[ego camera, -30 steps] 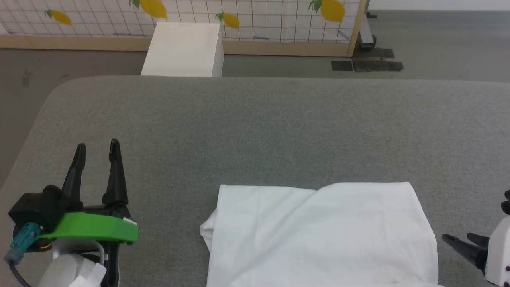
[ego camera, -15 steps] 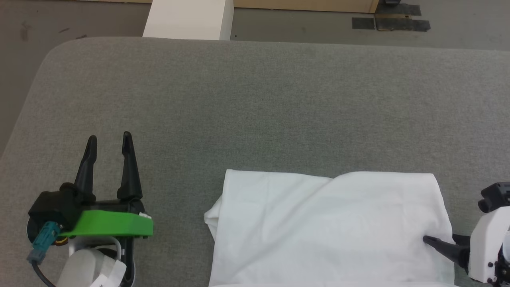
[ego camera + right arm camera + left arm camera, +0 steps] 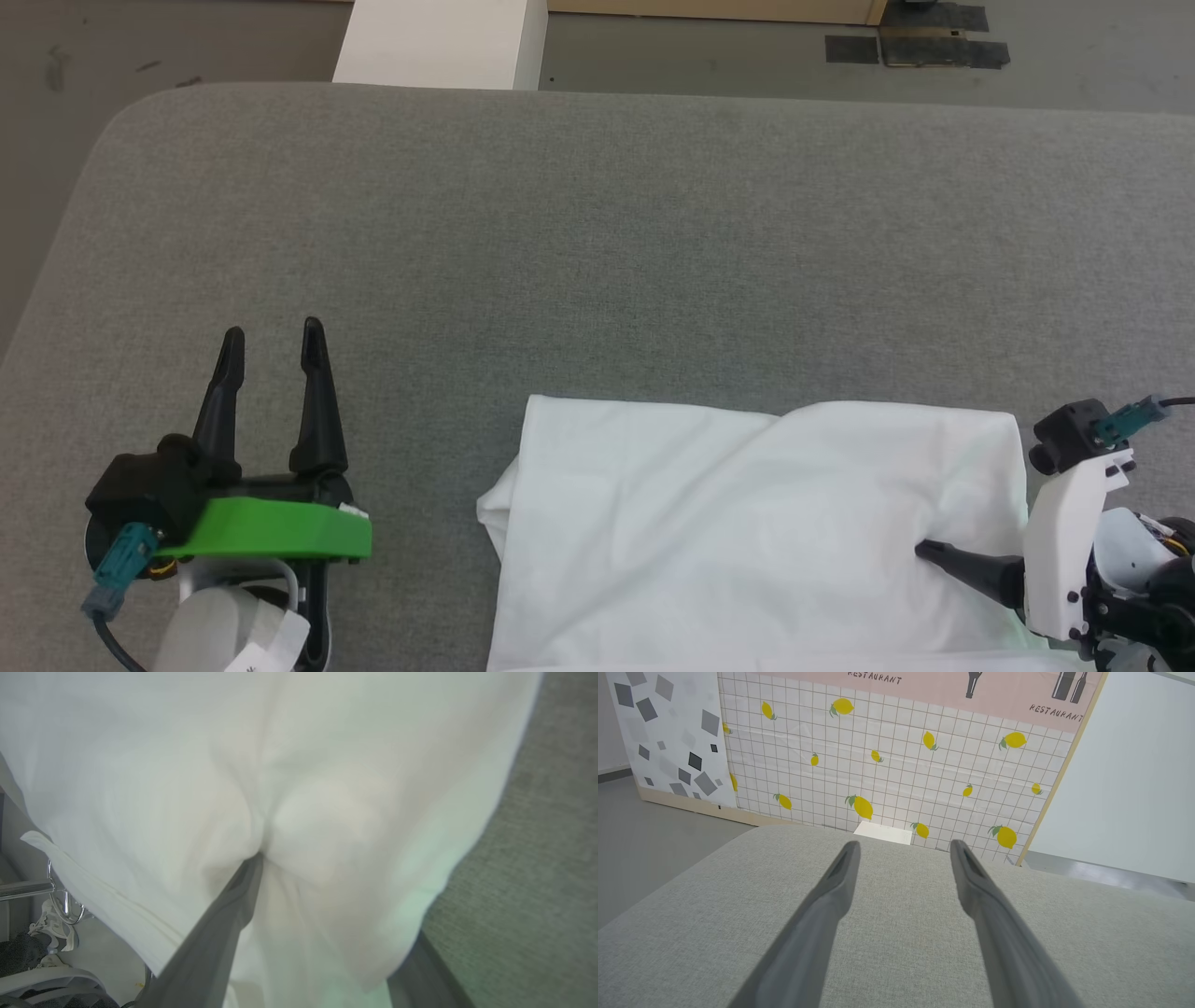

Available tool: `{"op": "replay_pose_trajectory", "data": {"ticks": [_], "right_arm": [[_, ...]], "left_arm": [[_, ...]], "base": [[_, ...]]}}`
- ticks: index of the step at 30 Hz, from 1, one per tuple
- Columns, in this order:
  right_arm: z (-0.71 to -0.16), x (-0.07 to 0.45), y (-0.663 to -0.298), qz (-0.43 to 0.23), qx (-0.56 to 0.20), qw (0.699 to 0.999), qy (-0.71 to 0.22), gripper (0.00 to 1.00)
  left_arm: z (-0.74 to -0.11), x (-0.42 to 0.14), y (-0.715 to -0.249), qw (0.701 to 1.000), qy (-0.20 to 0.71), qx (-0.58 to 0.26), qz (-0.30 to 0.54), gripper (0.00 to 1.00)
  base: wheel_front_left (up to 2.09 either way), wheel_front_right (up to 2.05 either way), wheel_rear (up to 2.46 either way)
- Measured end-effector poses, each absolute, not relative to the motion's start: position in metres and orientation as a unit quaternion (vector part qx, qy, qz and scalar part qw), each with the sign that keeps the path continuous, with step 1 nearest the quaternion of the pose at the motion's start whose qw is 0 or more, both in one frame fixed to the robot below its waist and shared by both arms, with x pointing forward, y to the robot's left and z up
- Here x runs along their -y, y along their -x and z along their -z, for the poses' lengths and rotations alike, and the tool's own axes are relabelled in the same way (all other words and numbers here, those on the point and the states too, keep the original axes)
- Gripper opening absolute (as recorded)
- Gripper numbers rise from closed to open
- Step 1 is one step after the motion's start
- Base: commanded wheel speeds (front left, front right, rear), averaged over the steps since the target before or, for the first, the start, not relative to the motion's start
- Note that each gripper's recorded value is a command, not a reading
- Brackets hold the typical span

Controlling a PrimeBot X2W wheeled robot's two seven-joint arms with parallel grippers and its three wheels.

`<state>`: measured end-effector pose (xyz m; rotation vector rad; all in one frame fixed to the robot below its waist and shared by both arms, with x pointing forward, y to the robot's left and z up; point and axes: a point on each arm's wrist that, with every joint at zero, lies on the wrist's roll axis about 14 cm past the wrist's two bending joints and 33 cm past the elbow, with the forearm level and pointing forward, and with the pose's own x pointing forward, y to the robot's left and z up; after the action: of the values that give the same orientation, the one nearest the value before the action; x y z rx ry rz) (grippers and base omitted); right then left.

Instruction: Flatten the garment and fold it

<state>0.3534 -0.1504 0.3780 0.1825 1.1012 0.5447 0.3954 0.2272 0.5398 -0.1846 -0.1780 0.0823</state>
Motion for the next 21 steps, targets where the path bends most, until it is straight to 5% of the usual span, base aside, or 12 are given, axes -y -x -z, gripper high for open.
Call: {"op": "replay_pose_trajectory", "data": {"ticks": [1,2,3,21], "right_arm": [[-0.377,0.15,-0.354,-0.256,-0.518,0.812,-0.084,0.4],[-0.377,0.15,-0.354,-0.256,-0.519,0.811,-0.085,0.08],[-0.376,0.152,-0.354,-0.254,-0.521,0.811,-0.083,0.0],[-0.376,0.193,-0.366,-0.19,-0.511,0.832,-0.105,0.0]], "left_arm": [[-0.54,-0.227,-0.395,0.991,0.09,0.089,-0.041,1.0],[-0.54,-0.227,-0.395,0.991,0.089,0.089,-0.042,1.0],[-0.54,-0.228,-0.395,0.991,0.089,0.09,-0.043,1.0],[-0.542,-0.228,-0.392,0.99,0.096,0.097,-0.043,1.0]], "base": [[0.0,0.0,0.0],[0.0,0.0,0.0],[0.0,0.0,0.0],[0.0,0.0,0.0]]}}
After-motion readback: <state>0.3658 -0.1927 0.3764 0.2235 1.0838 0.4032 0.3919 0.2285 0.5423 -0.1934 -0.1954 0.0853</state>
